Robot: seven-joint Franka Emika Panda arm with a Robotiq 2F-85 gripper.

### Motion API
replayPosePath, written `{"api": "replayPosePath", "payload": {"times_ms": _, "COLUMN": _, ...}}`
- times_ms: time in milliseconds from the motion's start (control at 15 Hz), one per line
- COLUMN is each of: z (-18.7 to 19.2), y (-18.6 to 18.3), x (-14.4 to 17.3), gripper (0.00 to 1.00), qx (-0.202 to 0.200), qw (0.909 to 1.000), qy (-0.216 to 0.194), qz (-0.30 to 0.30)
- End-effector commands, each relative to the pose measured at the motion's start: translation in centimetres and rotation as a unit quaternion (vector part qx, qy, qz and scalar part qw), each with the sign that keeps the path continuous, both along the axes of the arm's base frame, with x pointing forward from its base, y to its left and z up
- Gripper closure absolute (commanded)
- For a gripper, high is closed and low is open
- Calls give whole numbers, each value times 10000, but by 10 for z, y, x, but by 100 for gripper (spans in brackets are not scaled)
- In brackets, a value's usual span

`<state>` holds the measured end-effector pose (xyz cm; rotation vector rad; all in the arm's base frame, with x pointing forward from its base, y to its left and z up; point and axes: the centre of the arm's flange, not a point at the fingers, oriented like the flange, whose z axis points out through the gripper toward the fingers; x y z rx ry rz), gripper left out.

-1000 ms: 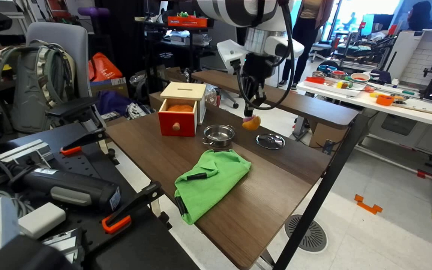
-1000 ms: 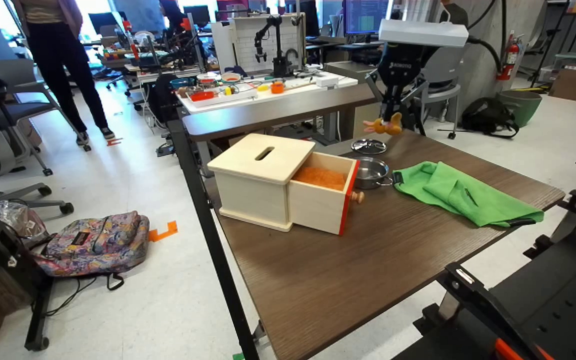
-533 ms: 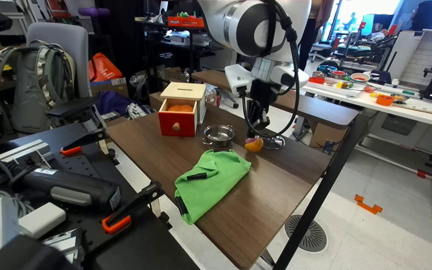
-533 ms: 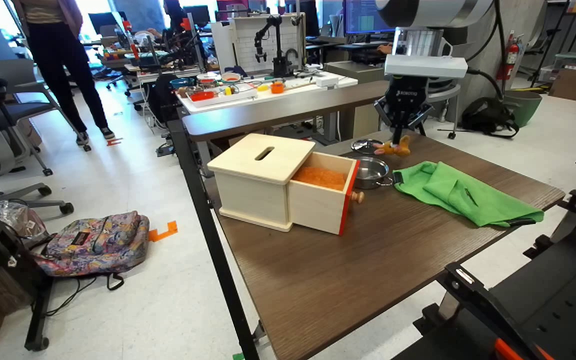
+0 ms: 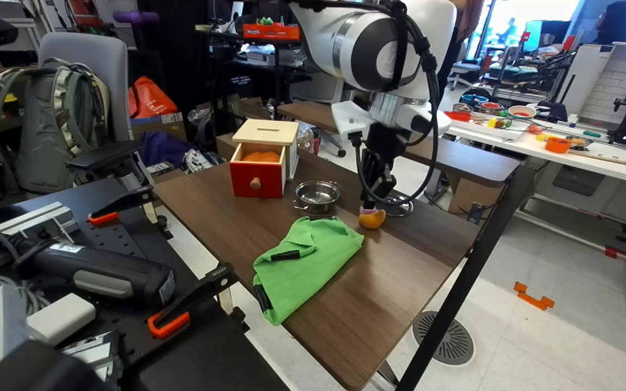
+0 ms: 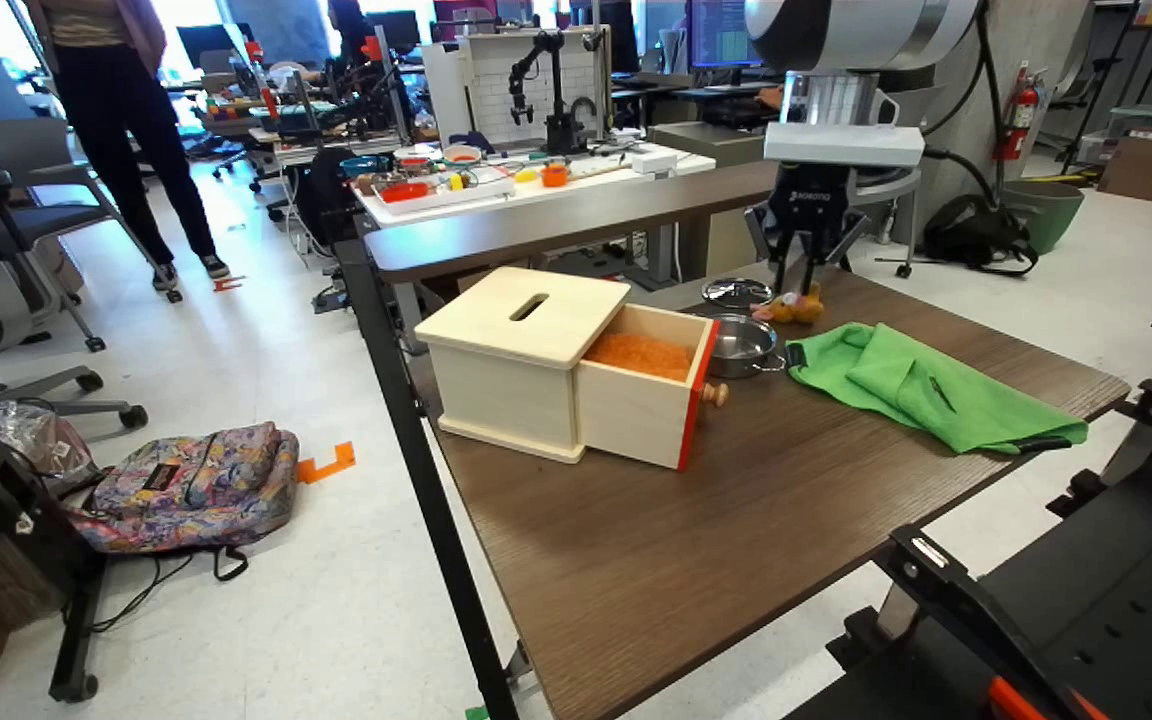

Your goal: Move the brown object to the right

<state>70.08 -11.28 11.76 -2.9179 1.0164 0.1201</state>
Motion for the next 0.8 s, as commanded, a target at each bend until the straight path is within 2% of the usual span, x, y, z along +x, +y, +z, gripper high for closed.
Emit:
{"api": "replayPosePath", "payload": {"times_ms": 0, "z": 54, "y": 6, "x": -14, "gripper": 38, "qx": 175, "qw": 9996, "qy": -229, "qz": 11}}
{"api": "replayPosePath", "payload": {"times_ms": 333, "z": 114, "y": 9, "x": -32, "gripper": 1, "qx": 269, "qw": 9984, "qy": -499, "qz": 70}}
{"api": "replayPosePath", "payload": {"times_ms": 400, "z": 119, "y": 11, "x": -32, "gripper": 0, "qx": 311, "qw": 9983, "qy": -481, "qz": 51}}
{"api": "replayPosePath", "payload": {"times_ms": 467, "z": 100, "y": 7, "x": -9, "gripper": 0, "qx": 89, "qw": 9990, "qy": -435, "qz": 47}}
{"api": "replayPosePath", "payload": {"times_ms": 533, "z": 107, "y": 7, "x": -10, "gripper": 4, "qx": 96, "qw": 9989, "qy": -459, "qz": 45}}
{"api": "replayPosePath", "payload": {"times_ms": 733, "z": 102, "y": 7, "x": -11, "gripper": 0, "qx": 94, "qw": 9991, "qy": -421, "qz": 40}}
